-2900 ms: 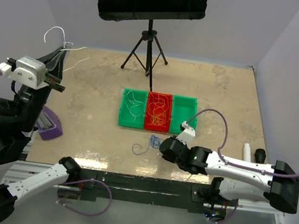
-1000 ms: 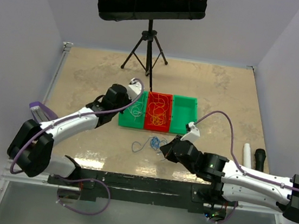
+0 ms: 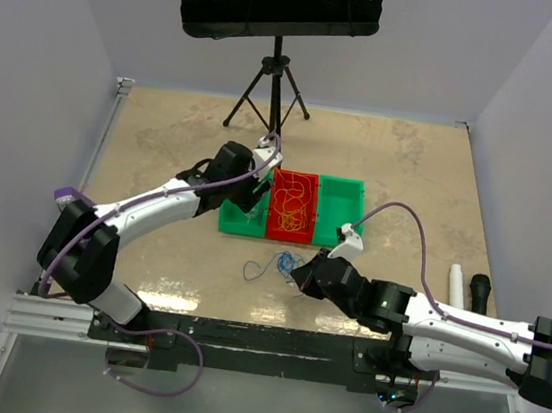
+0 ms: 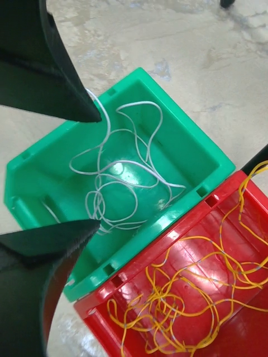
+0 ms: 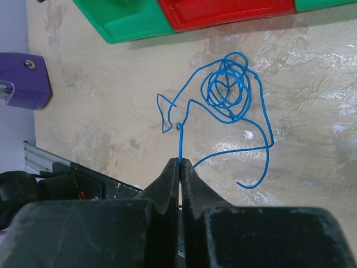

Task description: Untangle the cables

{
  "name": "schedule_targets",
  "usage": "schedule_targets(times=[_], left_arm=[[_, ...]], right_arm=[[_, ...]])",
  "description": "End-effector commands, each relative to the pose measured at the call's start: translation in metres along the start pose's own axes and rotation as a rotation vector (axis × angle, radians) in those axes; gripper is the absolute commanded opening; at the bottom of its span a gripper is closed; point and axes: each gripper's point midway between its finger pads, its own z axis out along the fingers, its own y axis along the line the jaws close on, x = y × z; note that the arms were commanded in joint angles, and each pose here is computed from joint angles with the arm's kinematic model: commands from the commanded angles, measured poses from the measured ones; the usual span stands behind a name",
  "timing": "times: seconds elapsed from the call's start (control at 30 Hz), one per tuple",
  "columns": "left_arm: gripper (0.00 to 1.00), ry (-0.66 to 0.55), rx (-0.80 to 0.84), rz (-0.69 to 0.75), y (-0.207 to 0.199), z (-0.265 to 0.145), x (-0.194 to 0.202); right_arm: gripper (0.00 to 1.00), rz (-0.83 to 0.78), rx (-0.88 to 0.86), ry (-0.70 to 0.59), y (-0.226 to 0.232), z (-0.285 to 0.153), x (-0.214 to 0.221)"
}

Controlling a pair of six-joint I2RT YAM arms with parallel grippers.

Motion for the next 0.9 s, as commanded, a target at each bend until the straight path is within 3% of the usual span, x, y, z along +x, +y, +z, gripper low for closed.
schedule_targets(times=[0.0, 0.13, 0.23, 0.4, 0.47, 0.6, 0.87], left_arm=[[0.83, -0.112, 0.01, -0.012, 0.007, -0.043, -0.04], [1.0, -0.191, 0.112, 0.051, -0.006, -0.08, -0.056], [1.0, -0.243, 0.264, 0.108, -0.032, -0.106, -0.054], [1.0, -0.345, 0.583, 0.311, -0.115, -0.146, -0.022], [1.0, -0.353, 0.606, 0.34, -0.129, -0.142, -0.008], [0.99, -0.244, 0.627, 0.279, -0.141, -0.111, 0.015], [0.98, -0.259, 0.539, 0.297, -0.138, -0.072, 0.024]], right_arm=[[0.0, 0.006, -0.028, -0.023, 0.017, -0.005, -0.011], [0.0, 0.004, -0.031, -0.028, 0.017, -0.008, -0.013], [0.0, 0.008, -0.06, -0.058, 0.024, -0.014, -0.023], [0.0, 0.021, -0.104, -0.077, 0.036, -0.025, -0.034], [0.0, 0.02, -0.099, -0.082, 0.037, -0.027, -0.037], [0.0, 0.042, -0.129, -0.1, 0.037, -0.041, -0.046], [0.0, 0.087, -0.186, -0.103, 0.033, -0.057, -0.049]])
